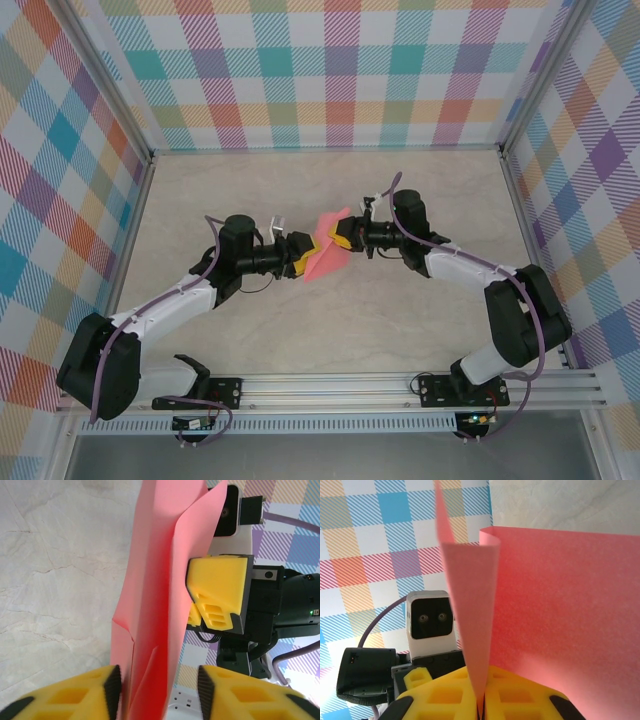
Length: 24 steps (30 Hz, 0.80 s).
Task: Fold a paper plane with a square sheet of paper (pick it up from the middle)
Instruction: Turn over the paper at the center of the table.
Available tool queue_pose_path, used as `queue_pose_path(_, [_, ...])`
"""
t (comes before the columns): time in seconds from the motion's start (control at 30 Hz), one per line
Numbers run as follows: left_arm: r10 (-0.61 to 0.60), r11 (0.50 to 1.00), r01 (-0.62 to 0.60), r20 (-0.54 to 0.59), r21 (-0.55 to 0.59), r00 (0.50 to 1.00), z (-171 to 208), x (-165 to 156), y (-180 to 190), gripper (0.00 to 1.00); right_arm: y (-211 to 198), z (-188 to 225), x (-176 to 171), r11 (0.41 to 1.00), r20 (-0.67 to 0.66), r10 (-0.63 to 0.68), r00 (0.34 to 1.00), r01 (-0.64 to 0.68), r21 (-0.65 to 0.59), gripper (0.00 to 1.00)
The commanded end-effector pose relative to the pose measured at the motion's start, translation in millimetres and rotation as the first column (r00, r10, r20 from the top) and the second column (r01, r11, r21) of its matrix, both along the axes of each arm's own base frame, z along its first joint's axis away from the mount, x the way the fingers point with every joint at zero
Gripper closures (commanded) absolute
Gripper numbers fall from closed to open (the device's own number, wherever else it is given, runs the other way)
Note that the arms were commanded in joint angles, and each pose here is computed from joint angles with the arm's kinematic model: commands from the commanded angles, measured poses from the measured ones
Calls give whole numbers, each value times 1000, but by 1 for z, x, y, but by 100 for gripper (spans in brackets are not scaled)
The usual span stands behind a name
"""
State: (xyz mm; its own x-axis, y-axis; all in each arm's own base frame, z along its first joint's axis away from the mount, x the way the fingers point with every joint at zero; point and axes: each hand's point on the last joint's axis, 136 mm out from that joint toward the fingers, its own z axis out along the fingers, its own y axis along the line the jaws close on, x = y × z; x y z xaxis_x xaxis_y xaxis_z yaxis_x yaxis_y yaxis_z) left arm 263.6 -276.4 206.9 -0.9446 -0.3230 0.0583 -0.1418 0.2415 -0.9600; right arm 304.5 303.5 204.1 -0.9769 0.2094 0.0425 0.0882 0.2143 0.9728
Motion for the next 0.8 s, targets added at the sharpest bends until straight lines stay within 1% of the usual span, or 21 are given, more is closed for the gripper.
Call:
queue_pose_path(0.0, [-8, 1000, 9, 59, -22, 998, 12, -3, -2, 64, 0, -3, -3, 1000, -3, 24, 1000, -24, 10, 89])
queue_pose_path(0.17, [-20, 1000, 21, 63, -8, 998, 10, -5, -2, 84, 1, -3, -4, 999, -10, 31, 999, -30, 10, 86])
queue_pose_path(0.27, [-26, 999, 24, 67, 25, 997, 6, -5, 0, 90, 0, -6, -5, 999, -20, 35, 999, -35, -8, 82])
queue_pose_path(0.33, [-34, 995, 27, 70, 98, 997, -2, -7, 4, 93, -4, -13, -8, 997, -33, 28, 999, -31, -65, 72])
queue_pose_path(0.4, [-43, 975, 25, 74, 221, 996, -13, -10, 15, 94, -14, -22, -10, 985, -33, 5, 999, -10, -170, 59])
queue_pose_path(0.43, [-44, 951, 17, 79, 310, 996, -21, -10, 24, 95, -22, -28, -11, 970, -23, -15, 1000, 9, -243, 54])
queue_pose_path(0.5, [-50, 863, 3, 80, 505, 996, -39, -12, 49, 95, -41, -38, -12, 922, -2, -58, 998, 52, -383, 44])
queue_pose_path(0.57, [-72, 739, -2, 82, 673, 994, -50, -12, 75, 96, -64, -47, -15, 852, 27, -102, 994, 101, -514, 35])
queue_pose_path(0.63, [-82, 613, -15, 83, 790, 993, -55, -9, 97, 96, -82, -53, -19, 797, 49, -125, 991, 130, -590, 28])
queue_pose_path(0.67, [-87, 559, -19, 82, 829, 993, -57, -7, 106, 96, -88, -55, -20, 775, 57, -135, 989, 141, -616, 25])
queue_pose_path(0.7, [-89, 492, -27, 82, 870, 993, -57, -5, 116, 96, -95, -57, -22, 752, 69, -147, 987, 157, -640, 22])
queue_pose_path(0.77, [-108, 358, -39, 83, 933, 991, -56, -1, 130, 96, -104, -60, -26, 726, 86, -157, 984, 174, -665, 17])
